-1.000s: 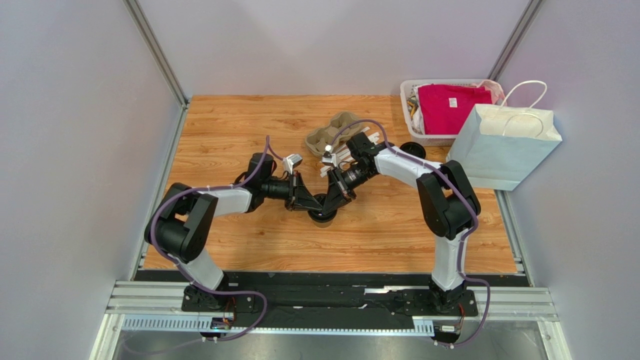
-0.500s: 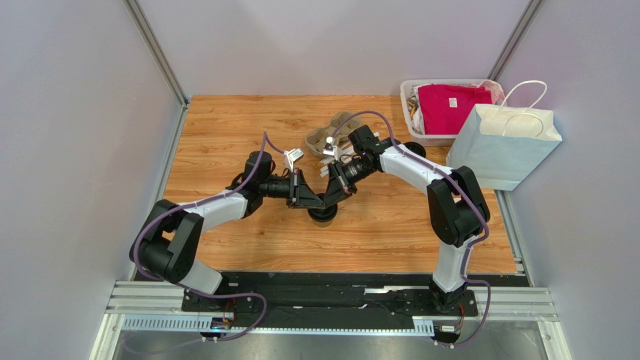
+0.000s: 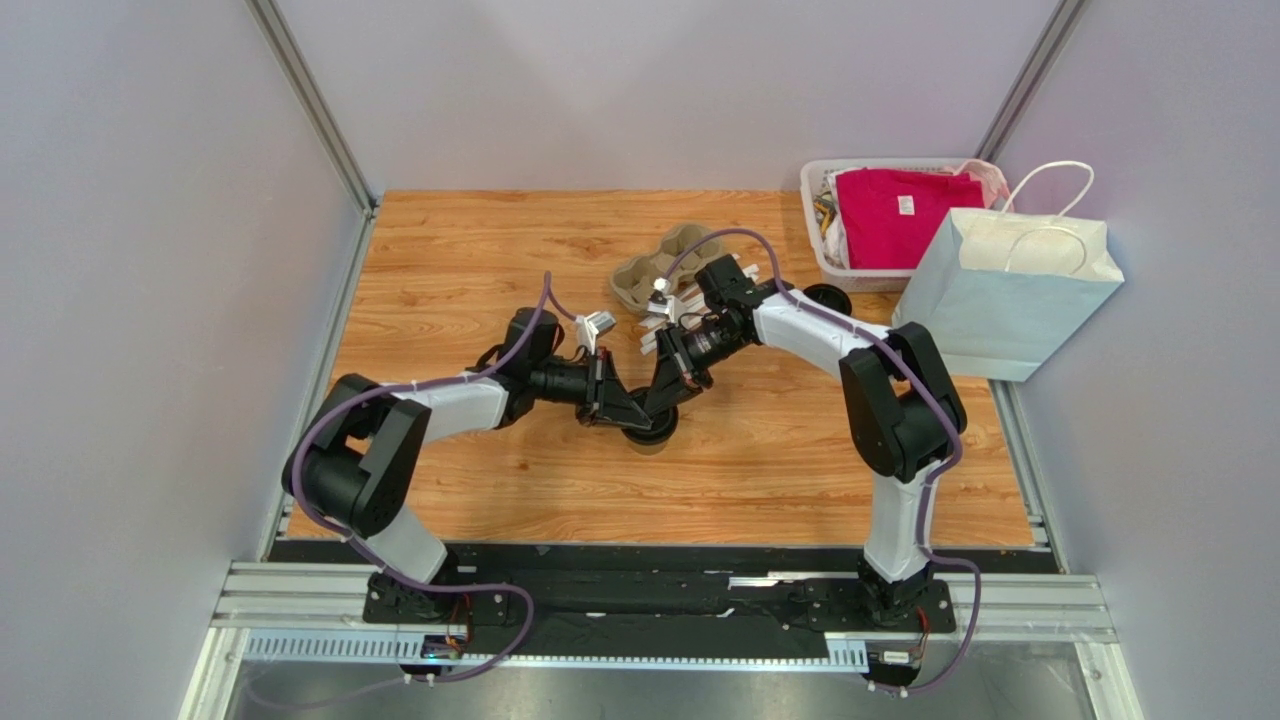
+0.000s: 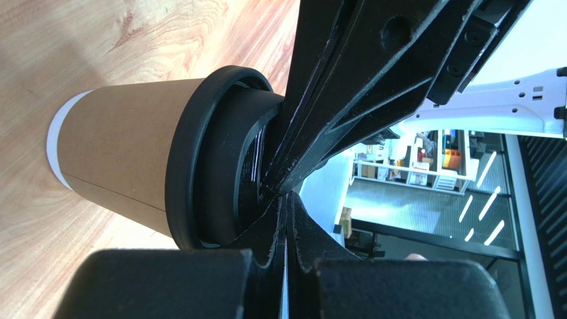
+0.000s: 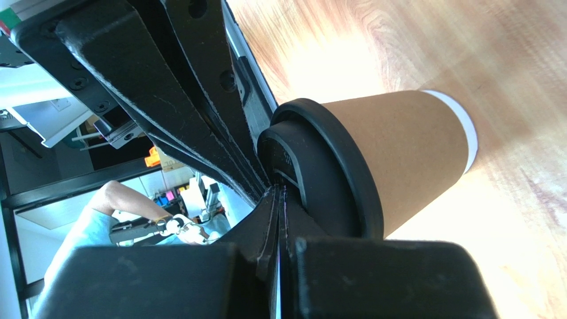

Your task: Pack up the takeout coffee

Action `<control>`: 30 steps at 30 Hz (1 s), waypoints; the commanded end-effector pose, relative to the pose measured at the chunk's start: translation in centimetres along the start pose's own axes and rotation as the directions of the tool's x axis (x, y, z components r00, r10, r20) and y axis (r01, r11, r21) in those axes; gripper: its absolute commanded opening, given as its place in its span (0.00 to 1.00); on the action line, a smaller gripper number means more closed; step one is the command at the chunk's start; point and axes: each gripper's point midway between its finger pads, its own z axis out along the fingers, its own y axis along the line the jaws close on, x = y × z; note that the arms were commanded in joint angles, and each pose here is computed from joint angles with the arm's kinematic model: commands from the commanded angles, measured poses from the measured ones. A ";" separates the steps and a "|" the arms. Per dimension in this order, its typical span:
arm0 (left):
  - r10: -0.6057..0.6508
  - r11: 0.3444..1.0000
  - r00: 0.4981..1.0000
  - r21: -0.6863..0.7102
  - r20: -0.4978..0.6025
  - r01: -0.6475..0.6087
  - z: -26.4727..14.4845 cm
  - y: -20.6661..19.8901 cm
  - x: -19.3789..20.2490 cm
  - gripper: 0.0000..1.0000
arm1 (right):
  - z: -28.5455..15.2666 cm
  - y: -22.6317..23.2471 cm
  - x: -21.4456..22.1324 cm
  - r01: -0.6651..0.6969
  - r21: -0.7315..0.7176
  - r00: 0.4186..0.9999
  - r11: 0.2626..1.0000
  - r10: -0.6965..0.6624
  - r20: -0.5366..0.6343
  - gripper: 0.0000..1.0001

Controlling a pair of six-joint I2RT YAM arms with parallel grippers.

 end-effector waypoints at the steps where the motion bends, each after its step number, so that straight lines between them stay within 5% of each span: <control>1: -0.062 0.977 0.998 -0.206 0.006 0.062 0.5 6.3 1.2 0.00 | 1.2 -2.8 0.3 -0.016 0.078 1.000 0.997 0.016 -0.009 0.00; 10: -0.098 0.954 0.995 -0.285 0.005 0.095 0.2 8.6 1.3 0.00 | 2.0 -5.0 1.1 -0.052 0.108 0.997 0.993 0.057 -0.044 0.00; 23: 0.127 0.988 0.988 0.078 0.091 -0.135 -0.6 -5.2 -1.5 0.00 | -2.3 7.2 -2.7 0.319 -0.049 0.948 0.946 -0.320 0.002 0.02; 30: 0.148 0.983 0.970 0.078 0.194 -0.166 -2.9 -7.2 -3.5 0.00 | -3.6 7.4 -0.4 0.311 -0.019 0.950 0.950 -0.312 -0.028 0.01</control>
